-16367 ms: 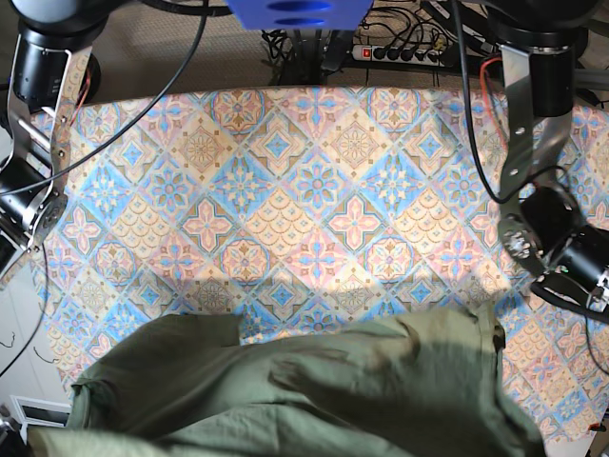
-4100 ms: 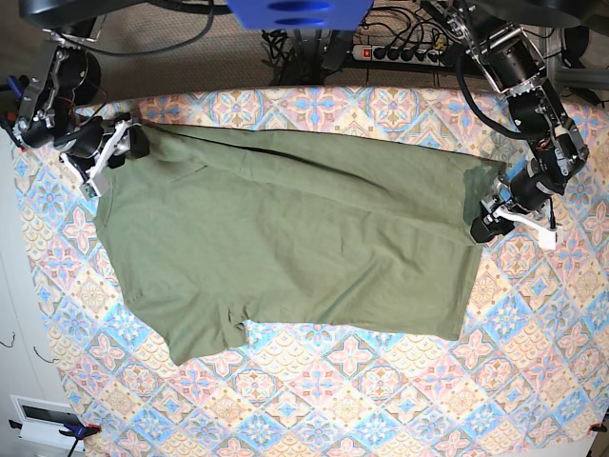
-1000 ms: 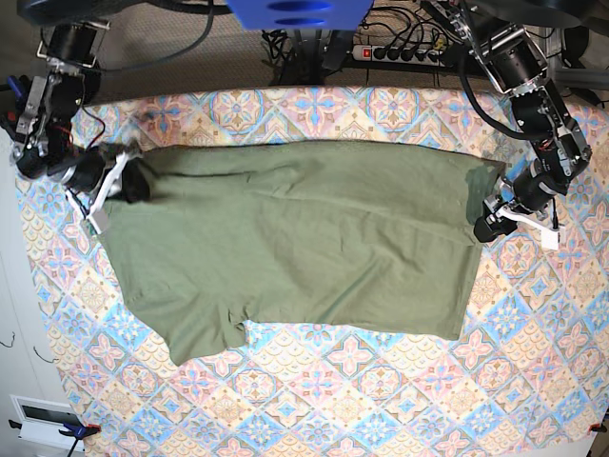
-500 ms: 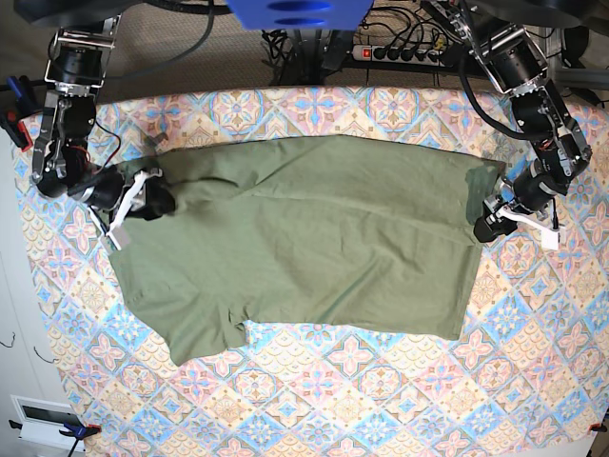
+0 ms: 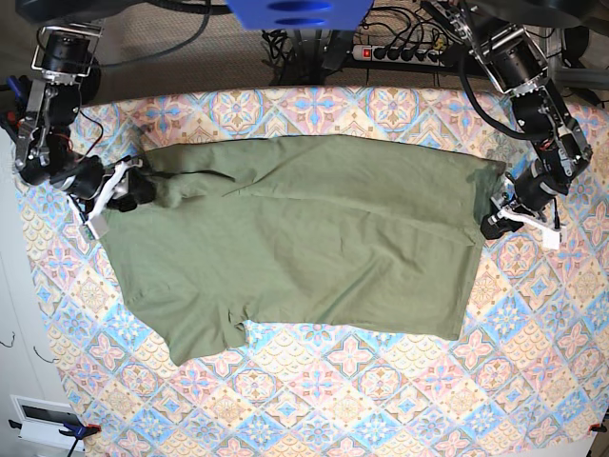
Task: Layout the t-shirt on the table in an organized manner, then fold the t-shirt properly
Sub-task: 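Hold the shirt edge with both grippers and adjust the grip, then lift the shirt edge with both grippers toward the robot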
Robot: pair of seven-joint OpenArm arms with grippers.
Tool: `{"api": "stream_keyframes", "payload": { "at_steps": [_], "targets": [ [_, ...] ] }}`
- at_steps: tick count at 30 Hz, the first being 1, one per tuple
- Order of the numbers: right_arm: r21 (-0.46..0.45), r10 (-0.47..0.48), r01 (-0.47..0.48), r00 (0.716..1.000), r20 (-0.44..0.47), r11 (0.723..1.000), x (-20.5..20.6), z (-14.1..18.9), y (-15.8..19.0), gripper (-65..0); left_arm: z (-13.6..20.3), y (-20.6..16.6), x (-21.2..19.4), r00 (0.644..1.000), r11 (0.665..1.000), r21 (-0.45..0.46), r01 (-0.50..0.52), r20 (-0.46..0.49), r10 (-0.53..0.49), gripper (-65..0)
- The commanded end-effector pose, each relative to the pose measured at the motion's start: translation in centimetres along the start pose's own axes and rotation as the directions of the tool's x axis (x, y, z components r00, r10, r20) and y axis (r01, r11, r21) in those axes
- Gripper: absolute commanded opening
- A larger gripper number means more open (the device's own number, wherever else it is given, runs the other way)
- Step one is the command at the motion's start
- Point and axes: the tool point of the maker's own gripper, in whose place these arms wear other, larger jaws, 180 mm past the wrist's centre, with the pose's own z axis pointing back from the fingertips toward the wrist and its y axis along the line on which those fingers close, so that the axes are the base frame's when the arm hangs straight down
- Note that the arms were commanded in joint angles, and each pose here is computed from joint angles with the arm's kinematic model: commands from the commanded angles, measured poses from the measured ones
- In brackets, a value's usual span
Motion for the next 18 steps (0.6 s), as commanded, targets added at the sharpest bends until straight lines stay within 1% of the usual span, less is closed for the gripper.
{"api": "stream_keyframes", "payload": {
  "at_steps": [1,3,8,11,14,16,18],
  "targets": [
    [-0.011,0.022,-0.021,0.999,0.046,1.000,1.6,0.9,-0.4,-37.9,0.8,-0.9,3.5,0.996,0.999,-0.020,0.050,0.081,-0.048,-48.4],
    [-0.016,0.033,-0.032,0.997,0.066,0.999,2.3,1.1,-0.4,-37.9,0.8,-1.5,5.3,0.992,0.997,-0.029,0.065,0.112,-0.061,-49.5],
    [-0.019,0.055,-0.053,0.995,0.087,0.998,3.2,1.3,-0.2,-37.9,0.6,-4.4,9.9,0.976,0.992,-0.075,0.100,0.204,-0.083,-49.4],
    [-0.032,0.093,-0.089,0.984,0.155,0.996,6.8,1.6,-0.5,-37.9,-0.8,-6.4,11.1,0.975,0.987,-0.103,0.125,0.196,-0.103,-49.3],
    [-0.050,0.135,-0.126,0.964,0.228,0.991,10.7,2.4,-0.6,-37.9,-2.9,-7.1,11.5,0.981,0.986,-0.087,0.141,0.149,-0.127,-49.3],
    [-0.058,0.146,-0.136,0.956,0.256,0.989,12.2,2.7,-0.8,-37.9,-3.8,-7.1,12.4,0.979,0.988,-0.078,0.131,0.169,-0.116,-49.3],
    [-0.080,0.146,-0.130,0.958,0.247,0.988,12.6,2.7,-1.6,-37.9,-4.9,-7.6,12.3,0.979,0.987,-0.078,0.142,0.162,-0.128,-49.3]
  ]
}}
